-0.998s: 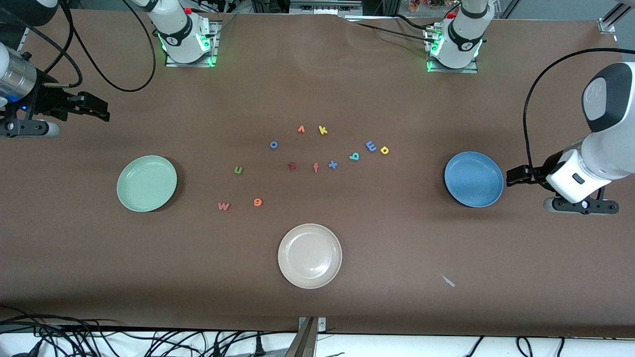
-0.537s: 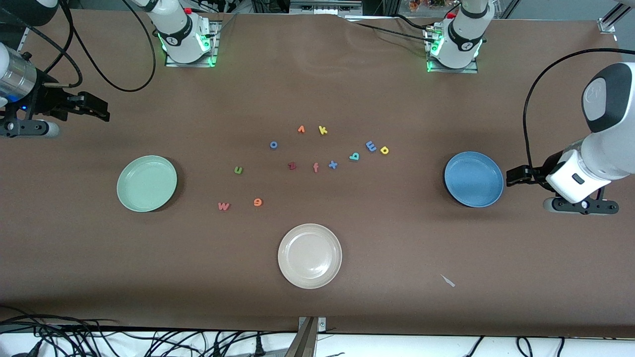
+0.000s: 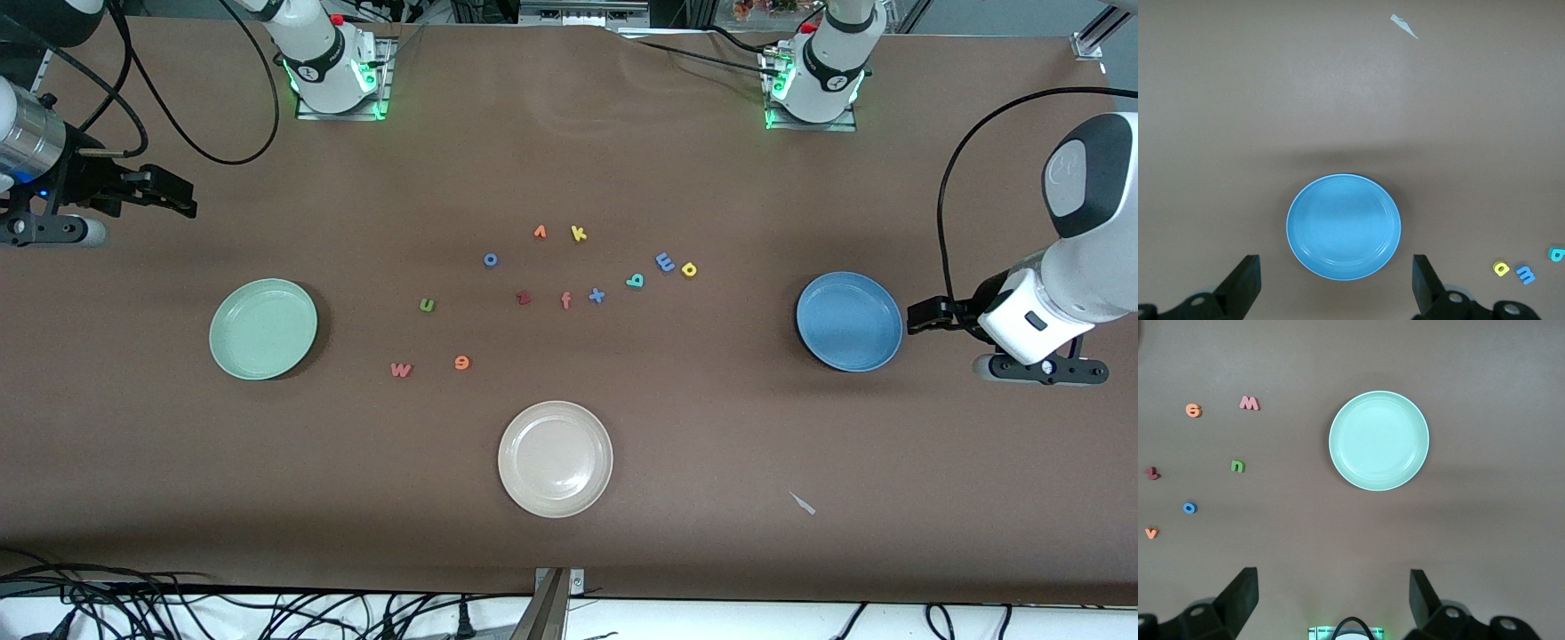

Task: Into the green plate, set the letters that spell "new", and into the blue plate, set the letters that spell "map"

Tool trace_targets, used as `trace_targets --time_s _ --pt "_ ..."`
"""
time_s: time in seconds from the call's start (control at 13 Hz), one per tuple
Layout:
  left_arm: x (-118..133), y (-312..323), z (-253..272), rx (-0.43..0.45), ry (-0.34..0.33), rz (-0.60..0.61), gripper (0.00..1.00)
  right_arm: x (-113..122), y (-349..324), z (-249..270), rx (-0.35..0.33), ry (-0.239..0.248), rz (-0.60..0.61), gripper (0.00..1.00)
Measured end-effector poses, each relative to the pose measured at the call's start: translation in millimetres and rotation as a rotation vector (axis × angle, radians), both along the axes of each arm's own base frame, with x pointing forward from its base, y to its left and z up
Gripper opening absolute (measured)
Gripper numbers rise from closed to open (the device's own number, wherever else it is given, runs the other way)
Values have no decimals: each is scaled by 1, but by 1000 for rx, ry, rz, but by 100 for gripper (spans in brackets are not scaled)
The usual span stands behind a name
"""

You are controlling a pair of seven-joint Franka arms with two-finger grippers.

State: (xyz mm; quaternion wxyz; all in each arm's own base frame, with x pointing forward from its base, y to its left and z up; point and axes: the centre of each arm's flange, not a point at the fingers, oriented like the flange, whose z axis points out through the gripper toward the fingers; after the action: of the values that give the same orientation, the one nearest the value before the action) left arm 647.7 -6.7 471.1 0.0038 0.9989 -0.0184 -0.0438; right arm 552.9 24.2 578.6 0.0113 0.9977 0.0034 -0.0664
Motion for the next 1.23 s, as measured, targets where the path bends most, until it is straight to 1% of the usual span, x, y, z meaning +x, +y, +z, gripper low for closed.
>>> trace_targets --time_s 1.23 --pt "1 0 -5 -1 8 0 100 0 0 0 0 1 0 100"
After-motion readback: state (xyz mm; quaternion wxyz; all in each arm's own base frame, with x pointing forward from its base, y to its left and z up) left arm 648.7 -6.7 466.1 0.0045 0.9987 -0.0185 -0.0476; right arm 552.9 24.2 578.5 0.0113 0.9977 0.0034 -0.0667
